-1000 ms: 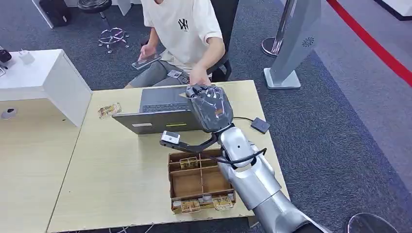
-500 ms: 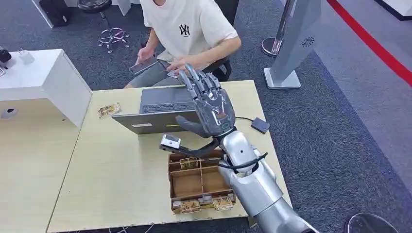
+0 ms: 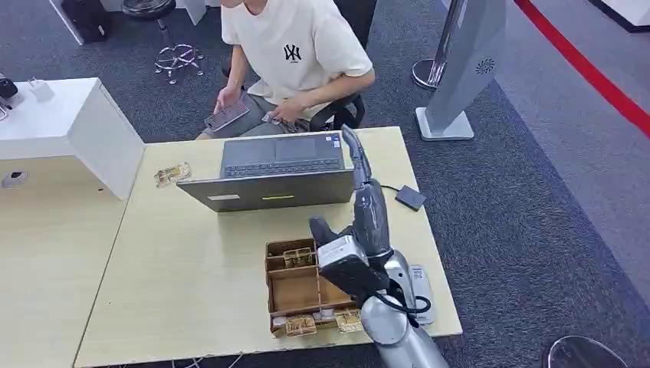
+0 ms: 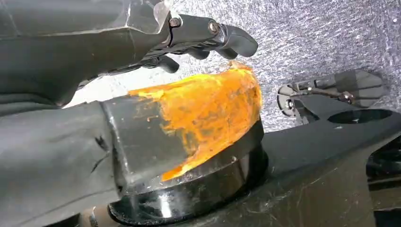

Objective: Pass the card to the sensor for recognition and then transmit it.

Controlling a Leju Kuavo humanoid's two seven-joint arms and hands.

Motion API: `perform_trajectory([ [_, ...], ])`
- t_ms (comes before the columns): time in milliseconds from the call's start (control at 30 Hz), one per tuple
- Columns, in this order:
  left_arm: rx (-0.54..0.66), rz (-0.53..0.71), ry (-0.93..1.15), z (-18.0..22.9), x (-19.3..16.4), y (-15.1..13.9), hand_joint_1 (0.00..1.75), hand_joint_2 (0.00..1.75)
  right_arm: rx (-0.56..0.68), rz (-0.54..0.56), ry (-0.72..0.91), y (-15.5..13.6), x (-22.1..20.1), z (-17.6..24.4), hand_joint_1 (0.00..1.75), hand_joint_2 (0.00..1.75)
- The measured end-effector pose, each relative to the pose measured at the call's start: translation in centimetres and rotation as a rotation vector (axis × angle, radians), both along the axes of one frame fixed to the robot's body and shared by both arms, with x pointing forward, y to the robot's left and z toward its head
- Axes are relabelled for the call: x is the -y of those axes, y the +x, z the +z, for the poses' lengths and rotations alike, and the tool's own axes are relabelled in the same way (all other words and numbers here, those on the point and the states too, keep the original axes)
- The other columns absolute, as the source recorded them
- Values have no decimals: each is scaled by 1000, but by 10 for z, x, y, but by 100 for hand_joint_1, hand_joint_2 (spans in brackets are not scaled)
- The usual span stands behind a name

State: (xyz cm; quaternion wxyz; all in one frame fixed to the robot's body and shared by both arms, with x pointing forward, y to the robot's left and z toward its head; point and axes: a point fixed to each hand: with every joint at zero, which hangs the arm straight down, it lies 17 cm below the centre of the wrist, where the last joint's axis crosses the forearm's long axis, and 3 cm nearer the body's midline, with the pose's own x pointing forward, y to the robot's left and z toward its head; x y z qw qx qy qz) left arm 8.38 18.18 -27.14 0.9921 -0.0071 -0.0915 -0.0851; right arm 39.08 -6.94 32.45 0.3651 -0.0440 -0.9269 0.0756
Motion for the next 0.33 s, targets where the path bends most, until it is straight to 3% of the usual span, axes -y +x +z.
perform_trajectory([
  [67,1,10,-2,0,0,-1,0,0,-49,208,69,-16,-14,-7,0,0],
  [167,3,22,-5,0,0,-2,0,0,-78,437,140,-39,-23,-13,0,0],
  [333,5,39,-6,0,-1,-1,0,0,-113,655,161,-73,-28,-31,0,0],
])
